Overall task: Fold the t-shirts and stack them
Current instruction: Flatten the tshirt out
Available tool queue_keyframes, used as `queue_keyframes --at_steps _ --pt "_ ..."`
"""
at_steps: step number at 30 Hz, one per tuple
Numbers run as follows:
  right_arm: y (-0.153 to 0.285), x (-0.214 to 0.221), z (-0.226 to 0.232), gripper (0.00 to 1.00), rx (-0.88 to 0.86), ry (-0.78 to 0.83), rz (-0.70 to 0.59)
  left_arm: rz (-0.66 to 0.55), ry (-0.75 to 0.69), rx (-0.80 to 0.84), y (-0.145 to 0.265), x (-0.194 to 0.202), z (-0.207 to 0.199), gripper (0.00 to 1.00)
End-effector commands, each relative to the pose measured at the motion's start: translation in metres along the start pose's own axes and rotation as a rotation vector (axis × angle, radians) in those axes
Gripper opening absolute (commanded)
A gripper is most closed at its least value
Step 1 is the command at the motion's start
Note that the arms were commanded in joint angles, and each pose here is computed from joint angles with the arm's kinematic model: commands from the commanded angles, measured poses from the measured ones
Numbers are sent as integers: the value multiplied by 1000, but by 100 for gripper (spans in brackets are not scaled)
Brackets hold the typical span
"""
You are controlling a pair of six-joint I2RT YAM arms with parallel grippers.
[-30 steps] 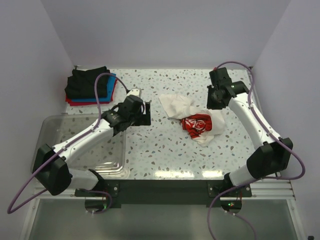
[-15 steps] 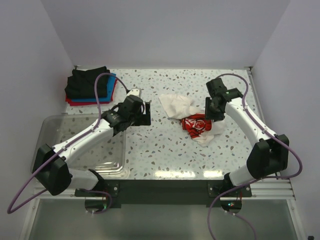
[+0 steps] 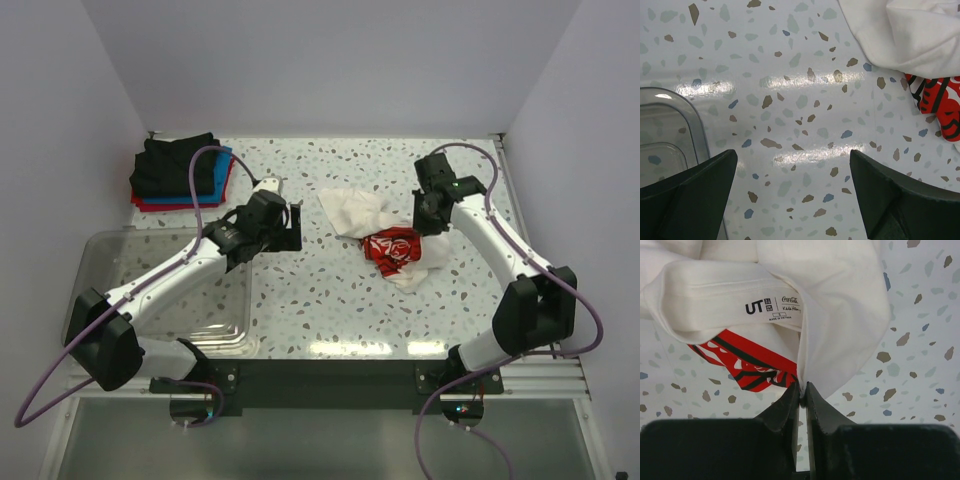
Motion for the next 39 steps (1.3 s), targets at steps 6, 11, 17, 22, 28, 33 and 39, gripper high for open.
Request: queue_keyframes --at_steps 6,11,17,22,28,33,39 --pt "-11 -6 -3 0 22 7 -19 -32 1 12 7 -6 -2 100" --pt "48 -43 2 0 -42 -20 -153 -78 -47 53 10 -18 -6 100" --pt "148 -94 2 0 -100 -53 -377 -170 -144 195 16 -38 -44 100" --pt "213 -122 1 0 -163 -92 -534 -208 -226 311 18 -48 -92 100" --pt "257 -140 8 0 -320 -147 -701 -333 -261 529 37 -55 -163 100" --pt "259 -142 15 0 -389 -184 -723 -365 -262 618 32 -70 -209 100" --pt "258 -143 19 0 -421 -236 -724 -395 -269 695 21 -74 -266 100"
Point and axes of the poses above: each gripper's point midway between its finger pads, its own y axis back along the fingers, its own z axis along the line the jaws close on, x = y × z, the point moved 8 cm from there along y, back along the fingers, and after that the axes turned 11 degrees about -y, right-handed, at the moved point
